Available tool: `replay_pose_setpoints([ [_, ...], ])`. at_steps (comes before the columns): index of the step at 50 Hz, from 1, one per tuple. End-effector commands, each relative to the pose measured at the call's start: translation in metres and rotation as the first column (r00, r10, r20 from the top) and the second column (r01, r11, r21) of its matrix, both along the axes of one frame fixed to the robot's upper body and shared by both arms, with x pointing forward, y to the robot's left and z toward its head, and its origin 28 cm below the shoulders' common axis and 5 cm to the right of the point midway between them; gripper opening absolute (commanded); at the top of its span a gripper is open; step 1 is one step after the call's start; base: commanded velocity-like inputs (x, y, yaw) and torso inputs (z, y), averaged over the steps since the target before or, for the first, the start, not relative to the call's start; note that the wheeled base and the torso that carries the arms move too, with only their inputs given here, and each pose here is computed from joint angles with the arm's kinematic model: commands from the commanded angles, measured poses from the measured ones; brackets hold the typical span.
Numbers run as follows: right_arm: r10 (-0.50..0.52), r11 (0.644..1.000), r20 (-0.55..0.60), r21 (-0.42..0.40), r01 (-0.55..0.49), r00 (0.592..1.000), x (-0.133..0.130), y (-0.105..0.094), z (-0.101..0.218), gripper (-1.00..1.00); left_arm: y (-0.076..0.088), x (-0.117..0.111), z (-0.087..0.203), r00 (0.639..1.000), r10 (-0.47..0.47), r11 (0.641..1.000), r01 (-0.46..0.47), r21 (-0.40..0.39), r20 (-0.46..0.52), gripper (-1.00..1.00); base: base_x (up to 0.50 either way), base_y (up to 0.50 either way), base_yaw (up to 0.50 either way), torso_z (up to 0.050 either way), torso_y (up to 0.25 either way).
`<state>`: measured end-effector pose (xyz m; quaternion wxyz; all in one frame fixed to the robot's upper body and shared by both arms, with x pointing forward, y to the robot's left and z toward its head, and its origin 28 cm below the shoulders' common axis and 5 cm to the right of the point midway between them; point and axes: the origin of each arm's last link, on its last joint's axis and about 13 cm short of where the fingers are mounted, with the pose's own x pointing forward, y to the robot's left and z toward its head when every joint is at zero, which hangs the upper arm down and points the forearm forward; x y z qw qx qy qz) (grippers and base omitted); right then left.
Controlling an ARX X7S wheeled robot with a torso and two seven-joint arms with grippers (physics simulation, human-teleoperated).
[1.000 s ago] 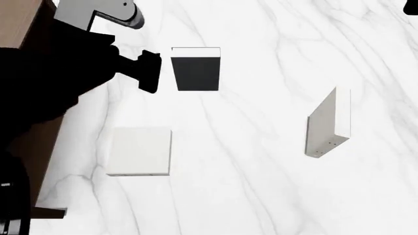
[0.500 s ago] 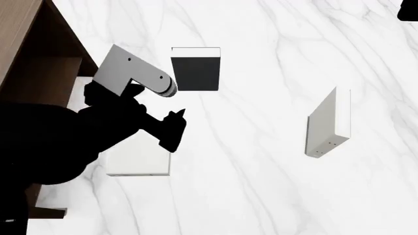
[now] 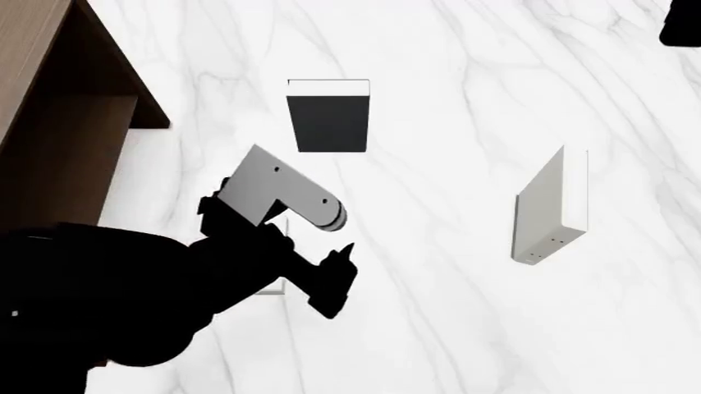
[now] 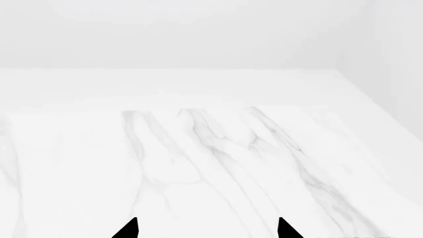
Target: Pick up the book on the right and place it under the cabinet shelf.
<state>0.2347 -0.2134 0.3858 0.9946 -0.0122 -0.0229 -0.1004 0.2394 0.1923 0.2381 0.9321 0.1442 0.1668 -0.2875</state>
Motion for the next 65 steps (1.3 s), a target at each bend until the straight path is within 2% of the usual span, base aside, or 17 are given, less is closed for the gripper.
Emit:
replay_pose_setpoints([
  [1, 0.001, 1.000, -0.006, 0.003, -0.001, 1.000, 0.000, -0.001, -0.003, 1.00, -0.012, -0.004, -0.014, 0.998, -0.019, 1.000, 0.018, -0.023, -0.052, 1.00, 0.00, 0.00, 0.00, 0.000, 0.000],
  [34, 0.011, 1.000, -0.010, 0.000, -0.011, 1.000, 0.002, 0.001, -0.004, 1.00, -0.028, 0.000, -0.034, 0.985, 0.030, 0.996, -0.044, -0.081, -0.169, 1.00, 0.00, 0.00, 0.00, 0.000, 0.000],
  [65, 0.014, 1.000, -0.016, 0.006, -0.014, 1.000, 0.006, 0.002, -0.007, 1.00, -0.030, 0.013, -0.054, 0.973, 0.068, 0.994, -0.084, -0.064, -0.219, 1.00, 0.00, 0.00, 0.00, 0.000, 0.000],
])
